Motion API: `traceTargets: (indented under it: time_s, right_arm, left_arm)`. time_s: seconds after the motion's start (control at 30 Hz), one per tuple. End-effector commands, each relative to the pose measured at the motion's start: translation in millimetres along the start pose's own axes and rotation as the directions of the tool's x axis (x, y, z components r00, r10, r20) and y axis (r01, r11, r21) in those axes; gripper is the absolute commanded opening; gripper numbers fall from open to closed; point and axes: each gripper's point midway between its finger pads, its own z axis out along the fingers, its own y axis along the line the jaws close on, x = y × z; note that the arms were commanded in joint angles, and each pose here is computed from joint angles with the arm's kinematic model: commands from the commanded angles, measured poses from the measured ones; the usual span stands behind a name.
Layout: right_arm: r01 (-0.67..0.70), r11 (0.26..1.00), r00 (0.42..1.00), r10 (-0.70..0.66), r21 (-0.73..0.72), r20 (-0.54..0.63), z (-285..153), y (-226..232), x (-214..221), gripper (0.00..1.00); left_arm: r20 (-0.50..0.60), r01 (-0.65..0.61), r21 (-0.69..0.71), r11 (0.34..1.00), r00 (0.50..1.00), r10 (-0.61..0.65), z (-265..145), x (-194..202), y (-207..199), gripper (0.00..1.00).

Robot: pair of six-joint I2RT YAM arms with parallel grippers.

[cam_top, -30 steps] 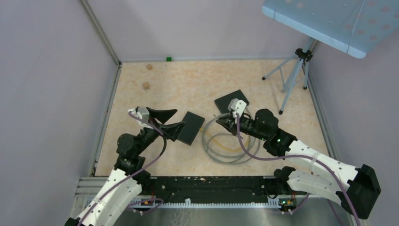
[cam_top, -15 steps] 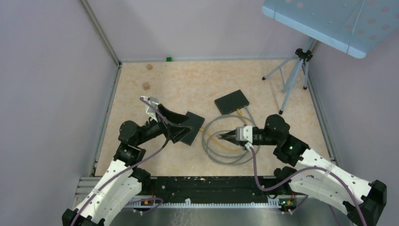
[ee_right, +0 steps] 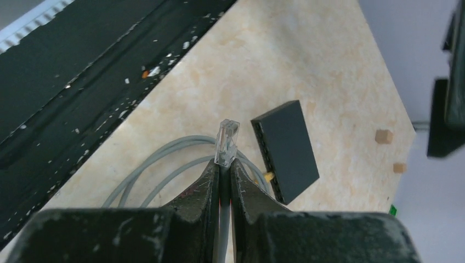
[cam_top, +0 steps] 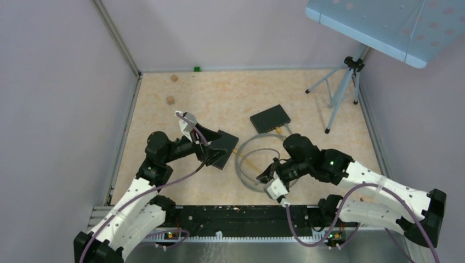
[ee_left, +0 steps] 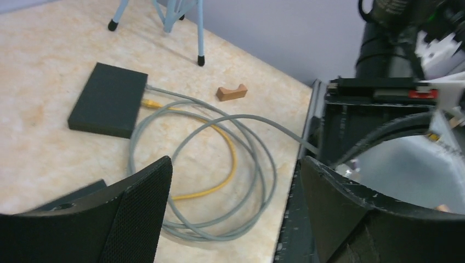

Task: Insert the plug into the switch port
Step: Adjust the connector.

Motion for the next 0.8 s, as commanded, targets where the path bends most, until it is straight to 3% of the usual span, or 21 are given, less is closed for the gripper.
traceTargets:
  time_s: [0.0, 0.13, 0.23, 0.43, 0.77]
  right_arm:
    - [0.177, 0.977, 0.981, -0.185, -0.116, -0.061, -6.8, 11.4, -11.1, 0.0]
    - [0.27, 0.961, 0.963, -0.27, -0.051, 0.007, -15.2, 2.0, -41.2, 0.0]
    - [0.317, 0.948, 0.946, -0.316, 0.0, 0.072, -24.2, -2.8, -62.7, 0.0]
    - [0.356, 0.932, 0.912, -0.363, 0.071, 0.191, -38.7, -4.6, -97.9, 0.0]
    - [0.358, 0.931, 0.893, -0.364, 0.072, 0.263, -44.7, 3.5, -113.2, 0.0]
  left_arm:
    - [0.026, -0.447, 0.144, 0.883, 0.894, 0.448, 10.6, -17.2, -3.4, 0.92]
    - [0.164, -0.702, 0.328, 0.632, 0.701, 0.694, 20.6, -8.4, -26.8, 0.97]
    - [0.218, -0.73, 0.459, 0.507, 0.645, 0.732, 40.0, 4.9, -42.5, 0.97]
    - [0.298, -0.716, 0.611, 0.336, 0.602, 0.741, 87.0, 32.4, -74.5, 0.96]
    - [0.312, -0.637, 0.722, 0.271, 0.649, 0.694, 122.8, 68.8, -91.4, 0.84]
